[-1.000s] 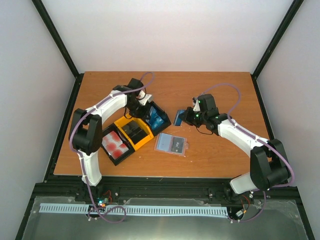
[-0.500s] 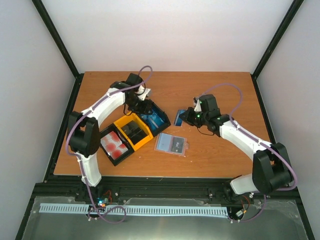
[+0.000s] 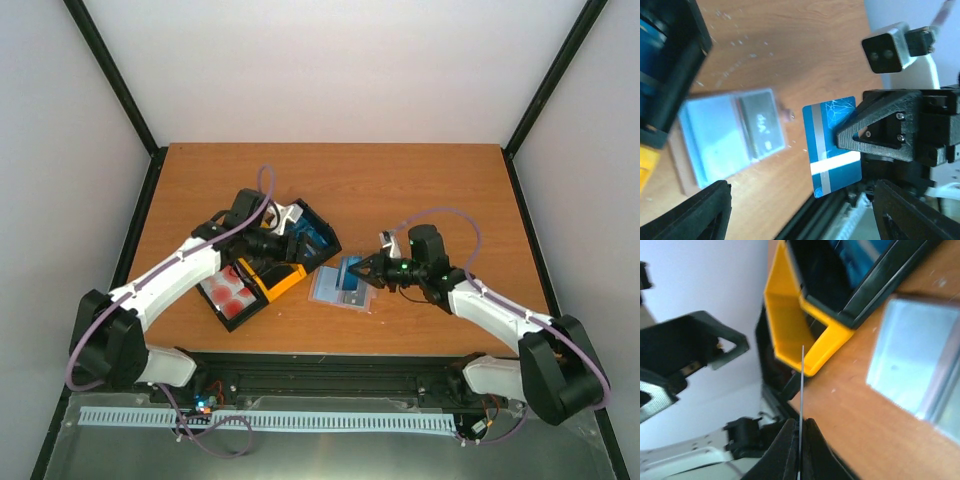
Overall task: Put the credit cards into the card holder
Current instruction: Place the credit card in the storage box, then insert the credit card into the card holder.
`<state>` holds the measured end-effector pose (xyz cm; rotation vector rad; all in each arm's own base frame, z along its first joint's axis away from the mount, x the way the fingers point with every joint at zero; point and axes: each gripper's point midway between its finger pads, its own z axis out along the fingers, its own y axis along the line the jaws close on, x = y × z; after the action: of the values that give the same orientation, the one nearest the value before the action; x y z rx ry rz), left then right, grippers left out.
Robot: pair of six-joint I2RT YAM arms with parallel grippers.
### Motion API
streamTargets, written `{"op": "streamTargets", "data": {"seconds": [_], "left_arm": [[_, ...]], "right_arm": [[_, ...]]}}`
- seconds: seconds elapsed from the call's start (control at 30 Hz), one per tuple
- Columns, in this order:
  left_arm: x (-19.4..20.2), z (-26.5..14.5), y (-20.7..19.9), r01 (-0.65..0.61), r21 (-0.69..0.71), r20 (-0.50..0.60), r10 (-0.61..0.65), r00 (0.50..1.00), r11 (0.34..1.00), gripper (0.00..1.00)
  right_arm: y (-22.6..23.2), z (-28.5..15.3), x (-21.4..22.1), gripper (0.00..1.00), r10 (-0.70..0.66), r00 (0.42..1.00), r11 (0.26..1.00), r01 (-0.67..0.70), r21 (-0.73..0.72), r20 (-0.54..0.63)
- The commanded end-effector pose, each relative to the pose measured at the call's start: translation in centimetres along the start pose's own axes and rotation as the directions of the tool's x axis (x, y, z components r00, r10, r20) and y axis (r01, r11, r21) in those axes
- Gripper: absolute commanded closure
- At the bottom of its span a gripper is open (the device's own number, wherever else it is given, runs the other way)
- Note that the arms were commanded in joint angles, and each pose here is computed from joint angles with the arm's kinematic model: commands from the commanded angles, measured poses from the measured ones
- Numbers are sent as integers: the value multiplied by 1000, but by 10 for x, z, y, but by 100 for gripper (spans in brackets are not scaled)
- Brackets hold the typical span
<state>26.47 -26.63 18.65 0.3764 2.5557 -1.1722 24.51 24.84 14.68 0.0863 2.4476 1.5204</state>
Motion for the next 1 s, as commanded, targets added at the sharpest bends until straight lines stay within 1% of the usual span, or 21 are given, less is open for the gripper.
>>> {"op": "streamTargets", "data": {"seconds": [0.0, 0.07, 0.13, 0.2, 0.23, 0.3, 0.37, 0.43, 0.53, 0.63, 0.77, 0.83, 0.97], "left_arm": [[8, -11, -44, 98, 249, -7, -99, 995, 964, 22], [15, -16, -51, 119, 304, -10, -122, 993, 945, 20], [22, -20, -57, 140, 356, -28, -139, 990, 924, 20], [31, -18, -52, 176, 352, -48, -170, 984, 919, 20], [31, -17, -48, 180, 339, -41, -177, 983, 924, 20], [37, -11, -37, 194, 296, -45, -189, 981, 935, 20], [42, -6, -24, 207, 240, -42, -203, 978, 948, 21], [44, -1, -10, 195, 159, -15, -195, 981, 968, 22], [54, 9, 5, 178, 71, -19, -177, 984, 982, 22], [64, 19, 4, 158, 71, -61, -153, 986, 985, 23], [71, 33, 10, 135, 45, -87, -131, 988, 990, 23], [71, 38, 12, 128, 42, -102, -123, 987, 991, 23], [69, 44, 17, 104, 28, -110, -101, 989, 994, 23]], "right_arm": [[40, -13, 18, 97, 224, 969, 953, -240, -183, -100], [37, -21, 21, 97, 354, 931, 919, -364, -152, -89], [34, -26, 27, 97, 466, 880, 870, -474, -134, -89], [24, -28, 33, 97, 550, 830, 823, -557, -111, -90], [16, -29, 35, 97, 581, 811, 806, -585, -95, -67], [-1, -30, 40, 97, 618, 786, 784, -619, -43, -19], [-16, -29, 47, 97, 655, 756, 756, -655, -7, -6], [-24, -28, 50, 97, 680, 734, 734, -680, 6, 5], [-37, -29, 54, 97, 707, 706, 704, -708, 50, 45], [-45, -28, 56, 97, 731, 680, 677, -733, 70, 58], [-49, -26, 53, 97, 707, 704, 700, -711, 75, 73], [-49, -25, 49, 97, 669, 739, 735, -674, 73, 82], [-54, -22, 43, 97, 608, 787, 783, -616, 88, 102]]}}
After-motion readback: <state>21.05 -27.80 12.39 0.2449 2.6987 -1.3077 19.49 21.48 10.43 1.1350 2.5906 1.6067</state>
